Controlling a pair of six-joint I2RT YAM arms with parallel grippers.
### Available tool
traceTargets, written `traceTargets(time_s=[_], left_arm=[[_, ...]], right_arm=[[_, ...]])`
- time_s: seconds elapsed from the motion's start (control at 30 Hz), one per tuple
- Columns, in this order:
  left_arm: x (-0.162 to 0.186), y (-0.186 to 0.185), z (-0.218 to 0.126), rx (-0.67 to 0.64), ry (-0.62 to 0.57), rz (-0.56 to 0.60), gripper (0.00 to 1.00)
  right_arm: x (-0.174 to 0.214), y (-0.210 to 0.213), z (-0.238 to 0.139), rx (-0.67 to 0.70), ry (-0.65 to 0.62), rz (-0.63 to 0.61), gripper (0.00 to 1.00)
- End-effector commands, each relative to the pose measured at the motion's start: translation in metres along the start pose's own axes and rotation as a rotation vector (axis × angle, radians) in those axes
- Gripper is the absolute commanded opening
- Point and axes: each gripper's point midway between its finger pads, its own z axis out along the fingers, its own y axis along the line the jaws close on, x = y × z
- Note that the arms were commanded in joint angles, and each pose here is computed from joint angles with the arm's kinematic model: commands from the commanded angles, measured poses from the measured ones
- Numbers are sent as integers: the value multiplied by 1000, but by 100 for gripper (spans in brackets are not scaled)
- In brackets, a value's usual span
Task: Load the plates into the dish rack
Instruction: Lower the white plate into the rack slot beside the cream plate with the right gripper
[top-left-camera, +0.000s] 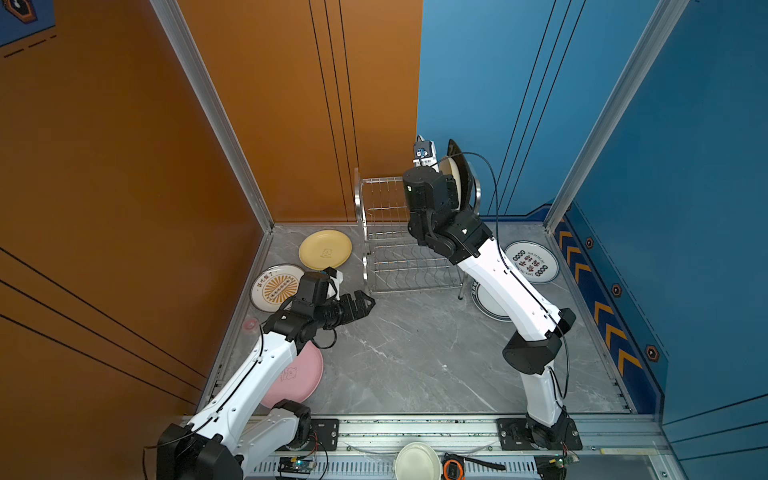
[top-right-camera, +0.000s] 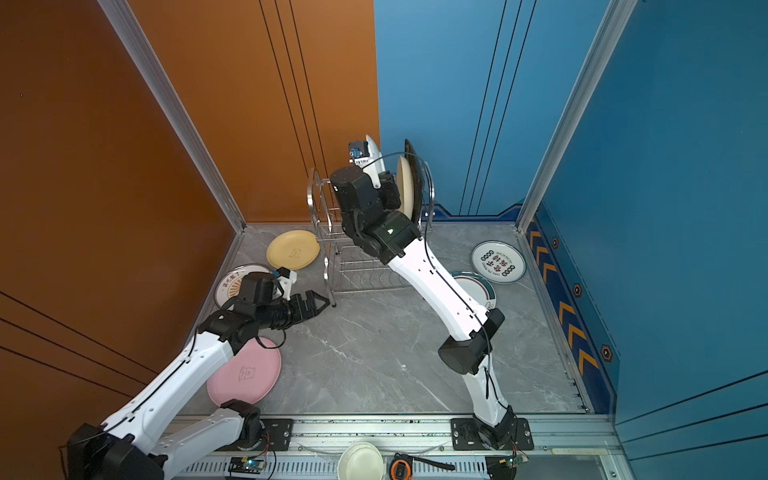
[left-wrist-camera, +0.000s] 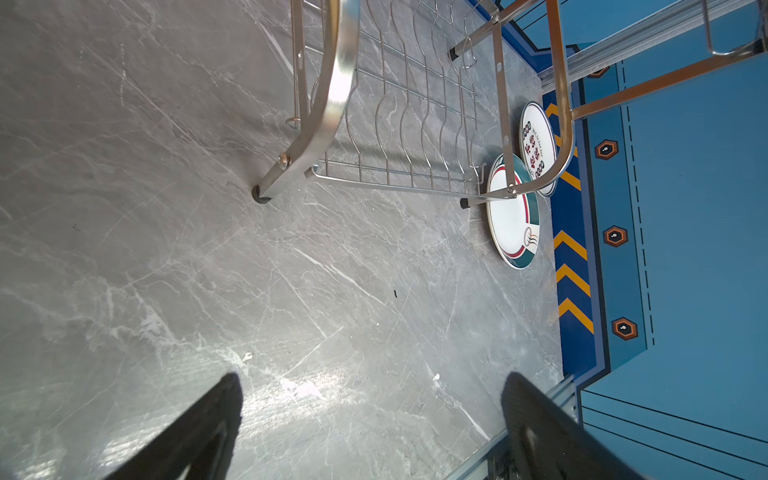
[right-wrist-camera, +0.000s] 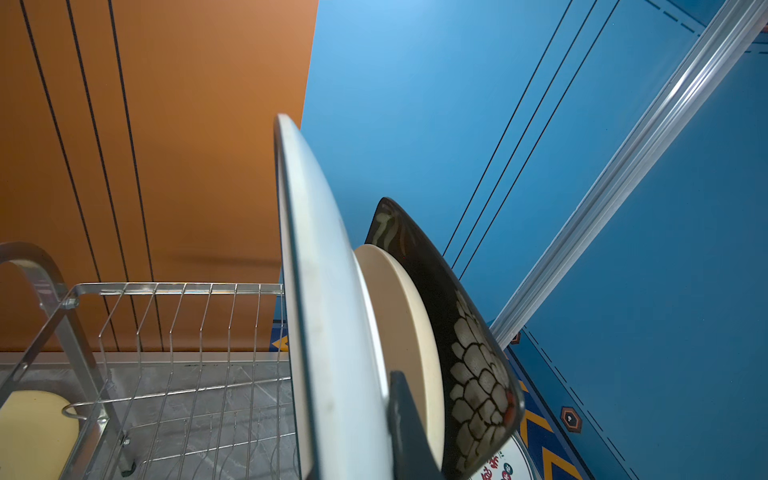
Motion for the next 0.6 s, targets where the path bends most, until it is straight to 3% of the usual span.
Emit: traceTargets(time_s=[0.0,0.57], left_arm=[[3,-1,-4,-6,1,22,98],[5,1,-5,-10,-1,15,98]], right_arm=[[-18,-19,4,45,-43,83,0],[21,1,39,58,23,34,0]])
